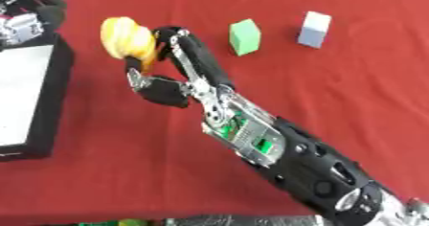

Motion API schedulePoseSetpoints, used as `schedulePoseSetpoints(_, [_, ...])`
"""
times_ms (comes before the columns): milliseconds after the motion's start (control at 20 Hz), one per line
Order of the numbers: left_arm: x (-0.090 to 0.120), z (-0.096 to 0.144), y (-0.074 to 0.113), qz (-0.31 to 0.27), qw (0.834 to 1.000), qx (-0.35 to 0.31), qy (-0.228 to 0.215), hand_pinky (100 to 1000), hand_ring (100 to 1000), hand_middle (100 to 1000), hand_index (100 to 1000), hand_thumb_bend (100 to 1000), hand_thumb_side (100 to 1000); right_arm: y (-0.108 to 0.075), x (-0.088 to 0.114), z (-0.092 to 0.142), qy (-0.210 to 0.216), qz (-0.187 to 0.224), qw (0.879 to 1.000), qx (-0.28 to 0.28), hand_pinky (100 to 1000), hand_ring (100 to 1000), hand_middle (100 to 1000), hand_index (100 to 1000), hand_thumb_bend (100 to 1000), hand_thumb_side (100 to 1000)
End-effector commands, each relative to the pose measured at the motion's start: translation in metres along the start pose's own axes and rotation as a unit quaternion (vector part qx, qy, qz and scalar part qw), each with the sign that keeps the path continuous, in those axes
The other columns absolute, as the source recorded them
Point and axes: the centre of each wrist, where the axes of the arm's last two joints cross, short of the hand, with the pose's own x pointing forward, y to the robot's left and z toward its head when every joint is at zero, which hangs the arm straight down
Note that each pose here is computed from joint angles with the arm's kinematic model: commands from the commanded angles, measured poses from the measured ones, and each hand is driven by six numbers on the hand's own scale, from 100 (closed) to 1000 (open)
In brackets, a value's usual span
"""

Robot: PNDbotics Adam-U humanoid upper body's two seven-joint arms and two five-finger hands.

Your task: Pick up the objects with one hand, pass them to the other hand, and then place them into the box on the other side of the table.

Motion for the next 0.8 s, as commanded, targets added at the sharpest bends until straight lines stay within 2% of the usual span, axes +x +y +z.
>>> schedulePoseSetpoints(50, [0.001, -0.001, 0.005, -0.009, 1.0, -0.008, 0.018, 864, 844, 782, 842, 284, 793, -0.003, 0.008, -0.004, -0.021, 0.008, 1.0, -0.001, 754, 611, 618, 654, 100, 377])
schedulePoseSetpoints(300, [-0.002, -0.009, 0.004, -0.002, 0.999, -0.026, 0.033, 871, 815, 780, 841, 340, 810, 0.002, 0.009, -0.005, -0.033, 0.024, 0.999, 0.008, 756, 613, 618, 652, 100, 360])
schedulePoseSetpoints(800, [-0.006, -0.017, 0.001, 0.001, 0.998, -0.04, 0.058, 938, 851, 800, 882, 442, 789, 0.007, 0.011, -0.006, -0.049, 0.033, 0.998, 0.014, 756, 612, 616, 650, 100, 346])
